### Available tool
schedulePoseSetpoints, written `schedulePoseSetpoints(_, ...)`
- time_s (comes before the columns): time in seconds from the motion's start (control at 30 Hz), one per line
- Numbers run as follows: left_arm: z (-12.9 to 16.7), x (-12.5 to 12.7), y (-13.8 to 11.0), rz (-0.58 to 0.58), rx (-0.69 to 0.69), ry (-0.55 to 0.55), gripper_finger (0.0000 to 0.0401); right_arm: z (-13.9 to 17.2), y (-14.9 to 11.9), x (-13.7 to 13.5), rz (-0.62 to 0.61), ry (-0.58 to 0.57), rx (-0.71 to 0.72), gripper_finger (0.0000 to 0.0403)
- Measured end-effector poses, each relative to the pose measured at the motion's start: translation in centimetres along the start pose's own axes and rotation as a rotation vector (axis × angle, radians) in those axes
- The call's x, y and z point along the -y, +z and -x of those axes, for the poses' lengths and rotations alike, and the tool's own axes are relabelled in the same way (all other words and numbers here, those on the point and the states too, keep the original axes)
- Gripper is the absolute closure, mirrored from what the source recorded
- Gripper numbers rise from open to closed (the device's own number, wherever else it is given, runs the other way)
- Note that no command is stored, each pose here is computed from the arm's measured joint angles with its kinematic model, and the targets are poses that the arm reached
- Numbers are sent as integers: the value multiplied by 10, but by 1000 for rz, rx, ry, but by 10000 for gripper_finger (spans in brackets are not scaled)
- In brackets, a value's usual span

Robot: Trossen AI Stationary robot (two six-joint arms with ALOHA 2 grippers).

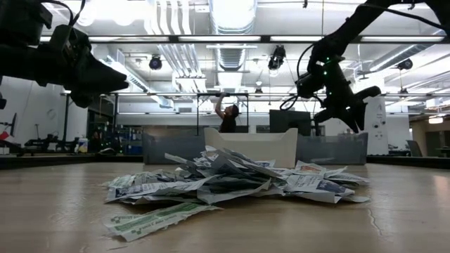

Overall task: Pick & Place First Aid Supplies
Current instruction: Adjust the right gray bin on the table

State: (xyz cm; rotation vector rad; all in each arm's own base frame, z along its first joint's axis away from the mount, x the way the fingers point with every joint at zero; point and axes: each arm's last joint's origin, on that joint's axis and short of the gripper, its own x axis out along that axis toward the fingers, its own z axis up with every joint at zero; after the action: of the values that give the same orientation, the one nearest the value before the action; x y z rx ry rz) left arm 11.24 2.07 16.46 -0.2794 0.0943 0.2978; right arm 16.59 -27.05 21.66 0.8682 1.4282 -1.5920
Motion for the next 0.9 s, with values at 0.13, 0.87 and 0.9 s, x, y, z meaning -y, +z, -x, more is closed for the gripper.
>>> schedulePoseSetpoints(0.13,0,0,0,1,0,0,282,0,2,0,-9,8,12,333)
schedulePoseSetpoints(0.87,0,0,0,4,0,0,282,8,2,5,17,38,57,343)
schedulePoseSetpoints(0.9,0,0,0,4,0,0,282,10,1,7,13,42,64,344)
